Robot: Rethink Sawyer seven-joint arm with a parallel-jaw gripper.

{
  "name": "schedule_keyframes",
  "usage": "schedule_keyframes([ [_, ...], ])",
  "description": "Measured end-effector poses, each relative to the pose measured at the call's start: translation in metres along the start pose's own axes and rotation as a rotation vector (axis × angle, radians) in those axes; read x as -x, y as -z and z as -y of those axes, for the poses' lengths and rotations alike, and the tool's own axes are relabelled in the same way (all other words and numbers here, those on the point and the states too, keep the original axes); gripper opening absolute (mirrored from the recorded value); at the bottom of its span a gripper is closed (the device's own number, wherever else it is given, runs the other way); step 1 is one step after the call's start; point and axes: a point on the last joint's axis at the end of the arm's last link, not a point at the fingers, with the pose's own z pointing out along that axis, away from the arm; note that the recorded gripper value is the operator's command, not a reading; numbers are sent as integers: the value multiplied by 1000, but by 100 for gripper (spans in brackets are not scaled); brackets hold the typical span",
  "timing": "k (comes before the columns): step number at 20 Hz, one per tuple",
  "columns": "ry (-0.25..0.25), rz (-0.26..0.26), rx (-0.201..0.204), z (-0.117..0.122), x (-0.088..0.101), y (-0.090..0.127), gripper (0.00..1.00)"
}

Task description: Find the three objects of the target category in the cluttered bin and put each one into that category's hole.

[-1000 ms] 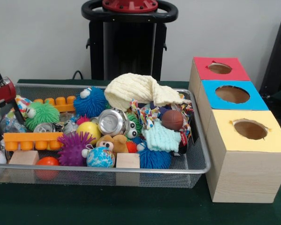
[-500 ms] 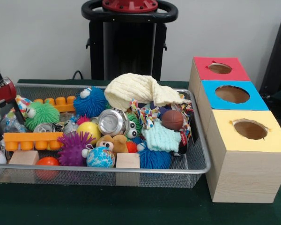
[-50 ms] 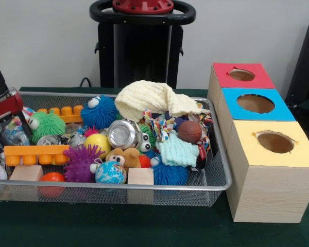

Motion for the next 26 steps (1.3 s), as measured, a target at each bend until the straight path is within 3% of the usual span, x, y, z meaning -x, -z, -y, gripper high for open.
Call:
schedule_keyframes([
  [8,27,-6,-39,-3,-4,-9,100],
  [17,26,-3,-41,-4,-4,-10,100],
  [18,26,-2,-40,-4,-4,-10,0],
  [26,42,-6,-43,-6,5,-10,0],
])
